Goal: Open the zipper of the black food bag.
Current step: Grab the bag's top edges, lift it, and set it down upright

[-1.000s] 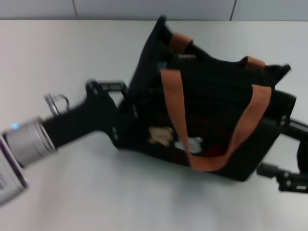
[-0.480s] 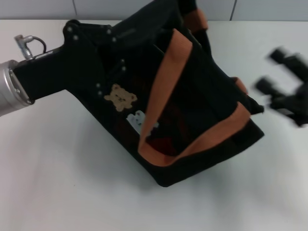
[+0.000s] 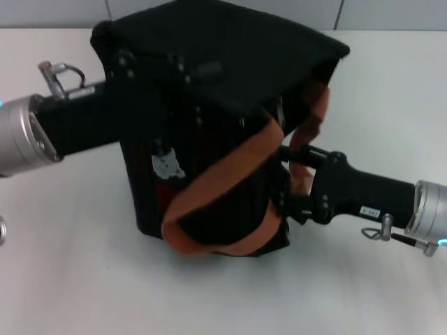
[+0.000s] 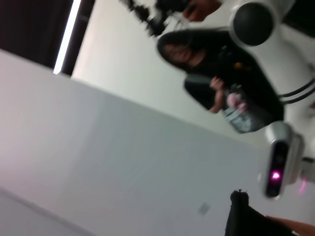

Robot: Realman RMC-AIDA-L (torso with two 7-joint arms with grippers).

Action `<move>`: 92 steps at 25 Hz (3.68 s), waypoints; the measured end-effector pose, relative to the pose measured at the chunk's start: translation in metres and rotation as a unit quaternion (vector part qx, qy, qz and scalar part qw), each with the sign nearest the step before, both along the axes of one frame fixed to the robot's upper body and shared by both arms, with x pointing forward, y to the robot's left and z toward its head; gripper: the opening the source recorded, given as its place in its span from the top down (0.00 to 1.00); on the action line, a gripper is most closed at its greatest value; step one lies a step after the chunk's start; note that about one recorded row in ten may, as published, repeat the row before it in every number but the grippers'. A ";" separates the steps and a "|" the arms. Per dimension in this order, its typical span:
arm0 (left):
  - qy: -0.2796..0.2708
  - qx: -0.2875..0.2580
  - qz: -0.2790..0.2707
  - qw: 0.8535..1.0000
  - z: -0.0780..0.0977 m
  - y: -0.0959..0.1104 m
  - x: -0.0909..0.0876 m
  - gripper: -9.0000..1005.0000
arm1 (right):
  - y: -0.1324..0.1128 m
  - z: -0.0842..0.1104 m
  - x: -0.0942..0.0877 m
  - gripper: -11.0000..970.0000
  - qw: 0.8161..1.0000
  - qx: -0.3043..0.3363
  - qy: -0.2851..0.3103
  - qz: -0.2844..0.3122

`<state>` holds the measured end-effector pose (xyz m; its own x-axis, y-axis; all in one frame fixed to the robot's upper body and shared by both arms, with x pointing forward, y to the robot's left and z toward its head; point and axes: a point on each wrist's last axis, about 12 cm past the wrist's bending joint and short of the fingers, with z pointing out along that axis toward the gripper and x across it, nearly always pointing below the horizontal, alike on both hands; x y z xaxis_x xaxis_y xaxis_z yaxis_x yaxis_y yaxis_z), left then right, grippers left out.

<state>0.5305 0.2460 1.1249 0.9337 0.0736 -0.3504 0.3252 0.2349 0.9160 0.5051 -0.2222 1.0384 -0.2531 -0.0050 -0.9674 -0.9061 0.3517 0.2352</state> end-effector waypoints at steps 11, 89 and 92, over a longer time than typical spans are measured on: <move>-0.028 0.016 -0.004 0.999 -0.025 -0.008 -0.020 0.85 | -0.032 0.001 -0.051 0.14 0.989 0.081 -0.108 -0.064; -0.014 -0.005 -0.026 1.000 -0.024 -0.022 -0.020 0.88 | 0.033 -0.010 -0.086 0.53 0.848 -0.083 -0.453 -0.262; -0.014 -0.005 -0.027 1.000 -0.024 -0.022 -0.020 0.88 | 0.033 -0.010 -0.085 0.53 0.848 -0.084 -0.454 -0.262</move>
